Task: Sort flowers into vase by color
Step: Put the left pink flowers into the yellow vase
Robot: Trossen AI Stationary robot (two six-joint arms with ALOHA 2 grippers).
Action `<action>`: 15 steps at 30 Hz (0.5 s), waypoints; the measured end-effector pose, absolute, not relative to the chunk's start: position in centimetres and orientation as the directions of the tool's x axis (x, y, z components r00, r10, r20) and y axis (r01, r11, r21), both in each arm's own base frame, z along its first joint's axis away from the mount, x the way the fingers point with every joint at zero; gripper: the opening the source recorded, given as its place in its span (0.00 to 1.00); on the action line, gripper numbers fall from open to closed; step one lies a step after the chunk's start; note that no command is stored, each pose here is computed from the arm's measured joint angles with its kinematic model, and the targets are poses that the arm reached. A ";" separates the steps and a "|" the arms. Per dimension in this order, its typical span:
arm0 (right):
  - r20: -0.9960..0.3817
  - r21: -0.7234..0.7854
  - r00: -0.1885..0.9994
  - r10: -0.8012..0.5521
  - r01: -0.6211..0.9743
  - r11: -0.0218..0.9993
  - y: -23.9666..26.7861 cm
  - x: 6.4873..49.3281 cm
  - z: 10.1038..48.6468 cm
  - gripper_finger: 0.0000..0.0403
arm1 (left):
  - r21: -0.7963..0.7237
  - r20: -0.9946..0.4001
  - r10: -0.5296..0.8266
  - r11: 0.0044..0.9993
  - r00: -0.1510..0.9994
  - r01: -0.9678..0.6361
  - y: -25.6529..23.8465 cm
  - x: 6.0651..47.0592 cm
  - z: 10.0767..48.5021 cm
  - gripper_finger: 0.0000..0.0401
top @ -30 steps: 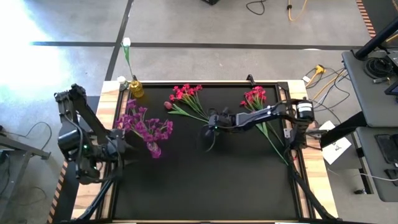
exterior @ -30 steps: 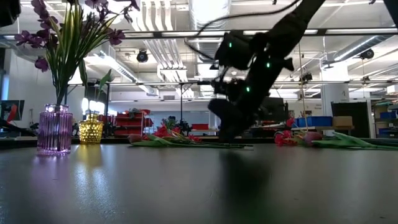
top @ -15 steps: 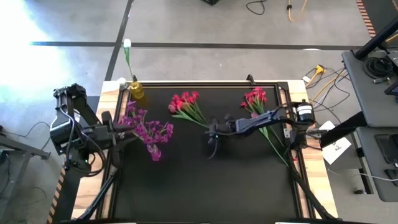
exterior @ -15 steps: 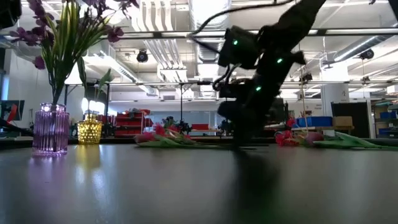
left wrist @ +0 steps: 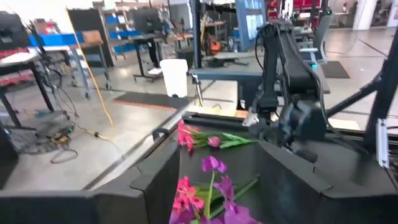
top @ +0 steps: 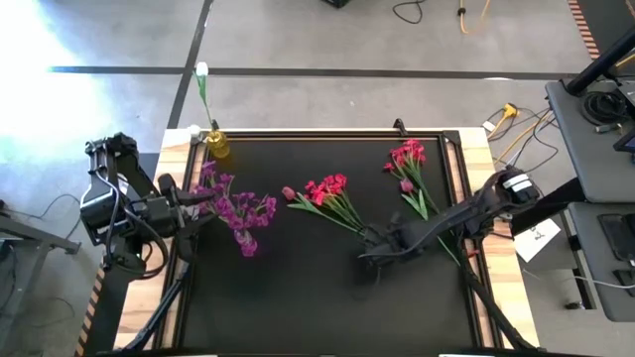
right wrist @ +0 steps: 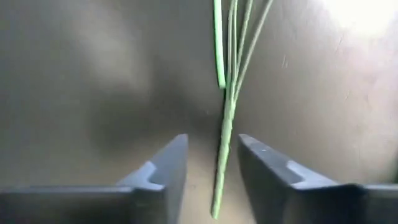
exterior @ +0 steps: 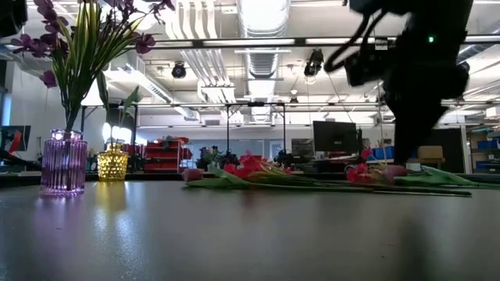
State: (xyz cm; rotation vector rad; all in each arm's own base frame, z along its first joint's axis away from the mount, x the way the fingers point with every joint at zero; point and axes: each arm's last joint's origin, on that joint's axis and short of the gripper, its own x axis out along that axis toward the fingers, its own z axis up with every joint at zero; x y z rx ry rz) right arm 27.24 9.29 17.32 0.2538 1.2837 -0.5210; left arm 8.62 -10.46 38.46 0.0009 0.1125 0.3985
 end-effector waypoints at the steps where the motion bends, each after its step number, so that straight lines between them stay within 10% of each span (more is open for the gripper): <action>1: -0.948 -0.100 0.211 -0.238 0.510 0.854 9.3 27.3 17.7 0.42 | 0.017 -0.121 0.380 0.925 0.917 -0.381 -10.4 8.6 38.4 0.51; 15: -0.874 -0.109 0.355 -0.332 0.522 0.846 3.7 31.6 18.4 0.60 | 0.035 -0.293 -0.008 0.999 0.956 0.019 -14.9 13.5 38.2 0.51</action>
